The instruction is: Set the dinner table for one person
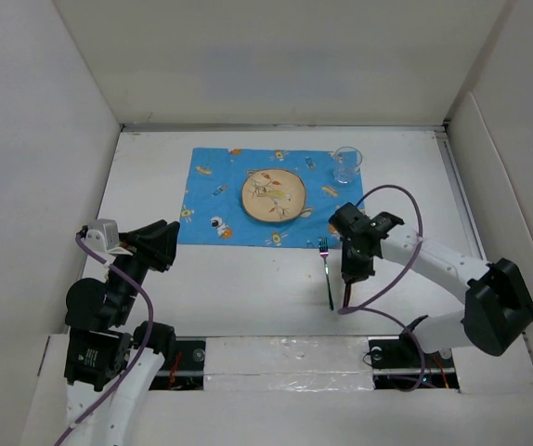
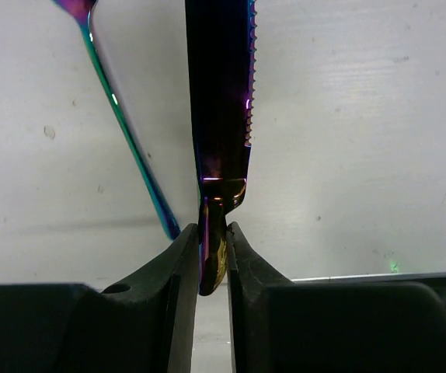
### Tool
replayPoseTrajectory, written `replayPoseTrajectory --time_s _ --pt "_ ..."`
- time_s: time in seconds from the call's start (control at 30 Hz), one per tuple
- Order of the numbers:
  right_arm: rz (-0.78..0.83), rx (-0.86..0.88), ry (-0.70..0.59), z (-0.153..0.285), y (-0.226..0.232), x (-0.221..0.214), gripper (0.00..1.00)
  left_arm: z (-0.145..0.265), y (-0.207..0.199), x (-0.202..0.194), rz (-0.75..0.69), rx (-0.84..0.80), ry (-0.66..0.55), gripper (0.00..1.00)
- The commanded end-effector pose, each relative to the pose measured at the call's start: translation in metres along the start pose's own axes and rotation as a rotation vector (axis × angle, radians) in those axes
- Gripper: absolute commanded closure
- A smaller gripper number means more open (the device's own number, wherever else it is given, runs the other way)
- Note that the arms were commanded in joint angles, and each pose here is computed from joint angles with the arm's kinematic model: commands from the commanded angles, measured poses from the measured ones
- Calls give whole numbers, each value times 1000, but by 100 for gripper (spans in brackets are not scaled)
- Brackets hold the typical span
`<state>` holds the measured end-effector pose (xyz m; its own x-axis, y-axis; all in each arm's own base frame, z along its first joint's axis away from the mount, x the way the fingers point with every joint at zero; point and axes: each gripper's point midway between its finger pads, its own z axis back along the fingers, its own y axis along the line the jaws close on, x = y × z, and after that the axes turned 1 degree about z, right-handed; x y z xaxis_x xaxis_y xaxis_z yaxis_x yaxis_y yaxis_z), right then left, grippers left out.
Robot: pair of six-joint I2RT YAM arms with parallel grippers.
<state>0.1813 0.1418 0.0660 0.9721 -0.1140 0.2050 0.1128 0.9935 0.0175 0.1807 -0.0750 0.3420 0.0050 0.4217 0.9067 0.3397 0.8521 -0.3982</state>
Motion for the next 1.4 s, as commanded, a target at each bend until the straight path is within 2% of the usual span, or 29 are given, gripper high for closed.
replayPoseTrajectory --time_s 0.0,0.07,0.2,0.33,0.53,0.57,0.87,1.03,1.37 --pt "-14 5 -12 24 -3 -10 100 2 -10 13 -17 -44 -40 67" --pt "-22 6 -13 34 -6 -16 100 2 -10 12 -17 -46 -36 67" --pt "-37 20 -100 54 -9 -4 100 2 -10 12 -17 -43 -37 67" --pt "0 75 -179 67 7 34 100 1 -10 11 -17 -45 -33 67" --pt "124 47 -182 48 45 100 100 -1 -8 8 -15 -35 -22 67" --pt "120 63 -204 55 49 107 100 -1 -8 8 -15 -35 -22 67" --pt "197 120 -174 18 89 175 100 -6 -7 1 -14 -35 11 67" --pt "199 145 -192 9 98 210 100 -9 -5 -2 -12 -32 26 67" --pt "192 85 -141 -31 80 247 100 -14 -3 -8 -11 -23 53 67"
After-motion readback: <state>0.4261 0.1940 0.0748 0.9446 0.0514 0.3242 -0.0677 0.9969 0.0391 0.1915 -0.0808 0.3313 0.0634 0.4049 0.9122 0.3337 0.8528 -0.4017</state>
